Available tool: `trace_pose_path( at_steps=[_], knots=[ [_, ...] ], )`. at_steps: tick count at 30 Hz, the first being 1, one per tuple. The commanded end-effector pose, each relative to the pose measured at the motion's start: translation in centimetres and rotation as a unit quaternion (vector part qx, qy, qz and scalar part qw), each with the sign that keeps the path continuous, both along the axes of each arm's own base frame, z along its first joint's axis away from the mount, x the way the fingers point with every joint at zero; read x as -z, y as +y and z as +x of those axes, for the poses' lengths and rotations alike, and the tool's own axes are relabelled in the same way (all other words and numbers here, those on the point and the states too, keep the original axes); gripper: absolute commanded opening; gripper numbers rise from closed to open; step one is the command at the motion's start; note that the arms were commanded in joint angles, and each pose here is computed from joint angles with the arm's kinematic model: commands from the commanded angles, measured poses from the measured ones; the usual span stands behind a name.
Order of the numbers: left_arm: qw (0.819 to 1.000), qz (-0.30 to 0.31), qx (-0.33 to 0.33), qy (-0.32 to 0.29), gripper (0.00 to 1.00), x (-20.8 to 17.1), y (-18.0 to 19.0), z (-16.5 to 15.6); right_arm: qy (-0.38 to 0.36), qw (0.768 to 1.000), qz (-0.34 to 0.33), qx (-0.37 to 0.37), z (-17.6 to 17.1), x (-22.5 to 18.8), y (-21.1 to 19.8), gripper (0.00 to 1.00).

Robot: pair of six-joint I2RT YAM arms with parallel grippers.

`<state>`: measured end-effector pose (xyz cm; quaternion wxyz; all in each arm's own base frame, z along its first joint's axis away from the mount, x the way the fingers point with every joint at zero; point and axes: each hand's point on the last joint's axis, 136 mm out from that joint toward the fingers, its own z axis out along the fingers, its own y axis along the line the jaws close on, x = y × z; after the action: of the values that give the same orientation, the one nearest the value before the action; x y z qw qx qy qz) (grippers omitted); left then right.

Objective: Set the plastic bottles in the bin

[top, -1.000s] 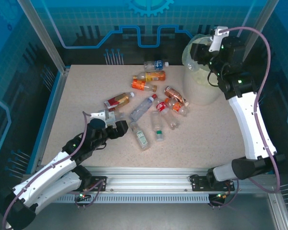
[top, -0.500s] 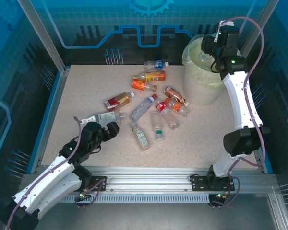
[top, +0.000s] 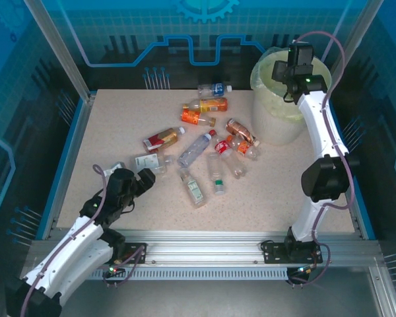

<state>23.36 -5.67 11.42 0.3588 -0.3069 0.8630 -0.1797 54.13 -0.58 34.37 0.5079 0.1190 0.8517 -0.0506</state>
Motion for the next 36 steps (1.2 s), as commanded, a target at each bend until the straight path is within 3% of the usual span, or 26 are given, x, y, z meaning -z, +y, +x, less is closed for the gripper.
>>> trace_pose_path(
  at_steps=[1, 10, 14, 15, 21, 25, 31, 36],
  knots=[
    [1.000, -0.024, 0.007, 0.003, 0.99, -1.1, -0.6, 0.2, -0.014, 0.999, 0.030, -0.001, -0.1, -1.1, 0.0, 0.72],
    [0.996, -0.088, -0.015, 0.004, 0.99, -2.5, -0.9, 1.5, -0.037, 0.998, 0.041, -0.042, -3.8, -4.6, 1.1, 0.89],
    [0.992, -0.107, -0.069, 0.024, 0.99, -2.4, 0.3, 2.3, -0.056, 0.993, 0.065, -0.077, -6.9, -5.9, 2.3, 0.94],
    [0.989, -0.116, -0.091, 0.032, 0.99, -2.2, 0.7, 2.4, -0.063, 0.991, 0.075, -0.094, -7.8, -6.2, 3.0, 1.00],
    [0.961, -0.180, -0.198, 0.072, 0.99, -0.9, 2.4, 4.0, -0.096, 0.965, 0.142, -0.197, -13.7, -6.5, 7.1, 1.00],
    [0.946, -0.204, -0.236, 0.093, 0.99, -0.7, 3.2, 5.5, -0.100, 0.944, 0.168, -0.265, -18.1, -5.5, 10.1, 1.00],
    [0.963, -0.121, -0.215, 0.107, 0.99, -1.3, 6.6, 8.0, -0.072, 0.930, 0.171, -0.319, -23.1, -3.1, 12.6, 1.00],
    [0.992, -0.077, -0.097, 0.026, 0.99, -2.4, 7.2, 13.1, -0.062, 0.932, 0.166, -0.315, -25.0, -1.8, 12.6, 1.00]
  ],
)
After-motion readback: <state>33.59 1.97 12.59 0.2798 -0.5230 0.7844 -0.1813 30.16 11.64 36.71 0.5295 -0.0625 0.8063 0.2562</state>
